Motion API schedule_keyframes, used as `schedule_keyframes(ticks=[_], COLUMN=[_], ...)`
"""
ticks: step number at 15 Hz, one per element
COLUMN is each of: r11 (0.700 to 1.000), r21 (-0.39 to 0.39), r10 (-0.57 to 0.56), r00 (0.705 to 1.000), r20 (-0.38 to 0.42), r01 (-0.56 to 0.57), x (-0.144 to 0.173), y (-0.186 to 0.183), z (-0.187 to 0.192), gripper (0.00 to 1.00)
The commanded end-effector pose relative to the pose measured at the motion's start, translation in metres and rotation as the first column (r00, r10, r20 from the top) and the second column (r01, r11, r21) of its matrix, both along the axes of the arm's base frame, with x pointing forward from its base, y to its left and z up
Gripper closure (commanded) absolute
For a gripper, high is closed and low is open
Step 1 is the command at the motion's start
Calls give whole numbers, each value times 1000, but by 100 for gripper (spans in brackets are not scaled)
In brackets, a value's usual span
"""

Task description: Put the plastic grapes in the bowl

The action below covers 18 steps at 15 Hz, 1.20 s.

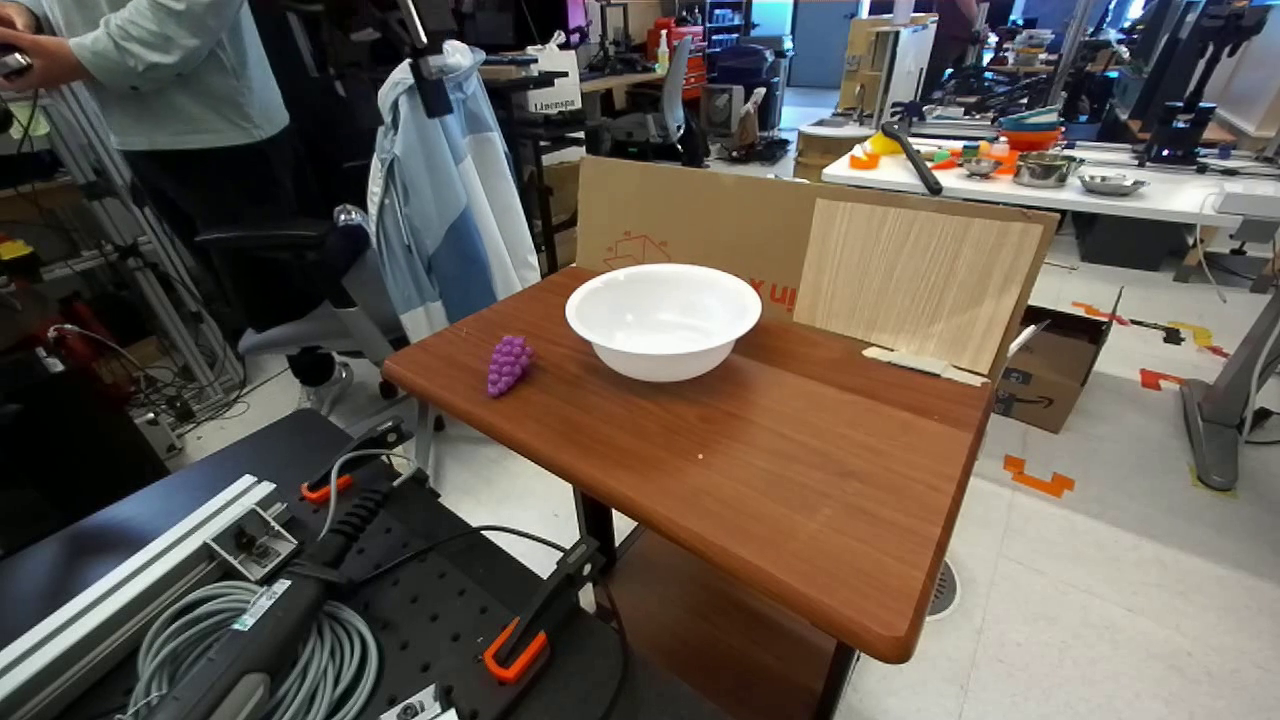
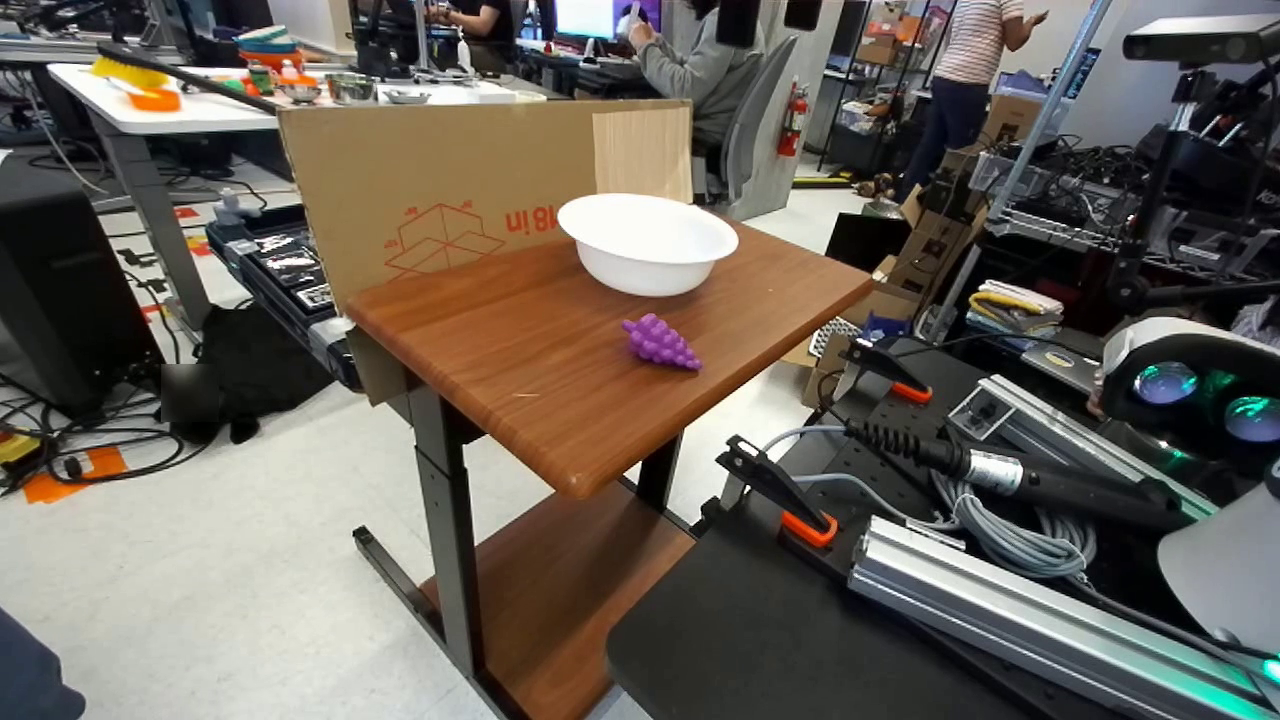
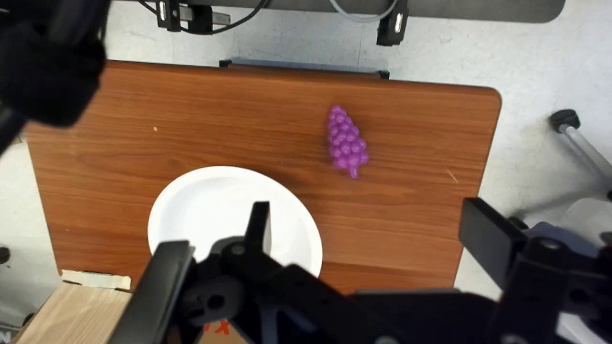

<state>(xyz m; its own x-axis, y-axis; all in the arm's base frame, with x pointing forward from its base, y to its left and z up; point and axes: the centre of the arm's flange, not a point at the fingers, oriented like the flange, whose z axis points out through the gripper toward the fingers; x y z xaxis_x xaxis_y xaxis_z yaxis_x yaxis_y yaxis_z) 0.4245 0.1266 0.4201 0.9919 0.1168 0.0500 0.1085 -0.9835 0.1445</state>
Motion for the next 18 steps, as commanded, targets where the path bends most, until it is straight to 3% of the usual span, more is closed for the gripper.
schedule_keyframes(ticks=[1, 4, 8, 9, 12, 14, 18], r11=[998, 994, 986, 988, 987, 988, 993], r21=[55, 58, 44, 57, 49, 70, 65], r10=[-43, -99, -157, -142, -151, -133, -100], r00=[998, 994, 987, 989, 986, 991, 995], r20=[47, 37, -40, -37, -70, -26, -28], r01=[40, 97, 158, 144, 155, 134, 102], x=[22, 36, 46, 31, 35, 32, 40], y=[-33, -58, -75, -73, -76, -59, -17], z=[-41, -81, -126, -110, -128, -113, -116], gripper=[0, 0, 0, 0, 0, 0, 0])
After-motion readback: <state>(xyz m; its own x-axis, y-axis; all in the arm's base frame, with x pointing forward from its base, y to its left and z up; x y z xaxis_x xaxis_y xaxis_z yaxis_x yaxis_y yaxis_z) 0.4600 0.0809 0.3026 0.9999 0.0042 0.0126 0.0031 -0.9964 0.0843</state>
